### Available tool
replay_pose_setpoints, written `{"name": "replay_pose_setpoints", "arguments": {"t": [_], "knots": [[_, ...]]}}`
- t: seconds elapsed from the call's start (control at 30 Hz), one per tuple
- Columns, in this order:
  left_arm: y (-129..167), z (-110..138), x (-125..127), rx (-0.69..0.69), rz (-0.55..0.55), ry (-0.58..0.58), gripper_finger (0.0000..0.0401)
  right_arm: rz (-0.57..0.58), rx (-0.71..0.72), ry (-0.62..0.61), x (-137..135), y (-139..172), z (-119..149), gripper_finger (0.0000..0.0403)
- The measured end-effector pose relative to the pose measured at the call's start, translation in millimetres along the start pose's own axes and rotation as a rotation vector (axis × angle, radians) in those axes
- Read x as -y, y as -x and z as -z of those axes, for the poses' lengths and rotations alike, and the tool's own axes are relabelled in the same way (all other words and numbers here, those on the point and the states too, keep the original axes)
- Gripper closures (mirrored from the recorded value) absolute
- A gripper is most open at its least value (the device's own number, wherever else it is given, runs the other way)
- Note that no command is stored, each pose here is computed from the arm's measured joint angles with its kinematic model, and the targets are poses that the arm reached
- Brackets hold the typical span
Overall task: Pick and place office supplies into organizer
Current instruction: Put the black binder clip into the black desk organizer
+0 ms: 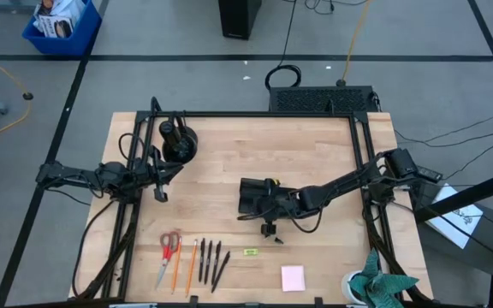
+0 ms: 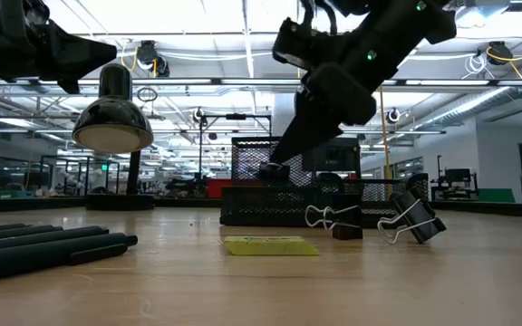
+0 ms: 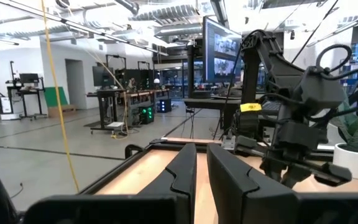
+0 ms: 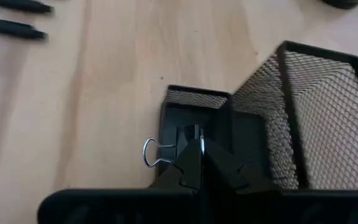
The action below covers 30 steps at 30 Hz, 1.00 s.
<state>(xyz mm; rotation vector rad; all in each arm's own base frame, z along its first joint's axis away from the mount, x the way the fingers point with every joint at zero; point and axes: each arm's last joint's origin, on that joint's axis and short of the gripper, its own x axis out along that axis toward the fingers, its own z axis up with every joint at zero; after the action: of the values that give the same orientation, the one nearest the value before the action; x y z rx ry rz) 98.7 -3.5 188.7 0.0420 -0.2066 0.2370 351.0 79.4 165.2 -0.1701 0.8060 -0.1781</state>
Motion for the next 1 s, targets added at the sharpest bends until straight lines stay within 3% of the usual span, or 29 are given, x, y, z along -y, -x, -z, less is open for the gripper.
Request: {"name": "replay_pose_setpoints", "arguments": {"t": [0.43,1.0], "knots": [[0,0,0,0.001,0.0,0.0,0.0354,0.047,-0.04,-0.082,7,-4,4,0.0403],[0,1,0,-0.007,-0.002,-0.008,0.0354,0.064,-0.091,-0.082,4,-17,14,0.0403]]}}
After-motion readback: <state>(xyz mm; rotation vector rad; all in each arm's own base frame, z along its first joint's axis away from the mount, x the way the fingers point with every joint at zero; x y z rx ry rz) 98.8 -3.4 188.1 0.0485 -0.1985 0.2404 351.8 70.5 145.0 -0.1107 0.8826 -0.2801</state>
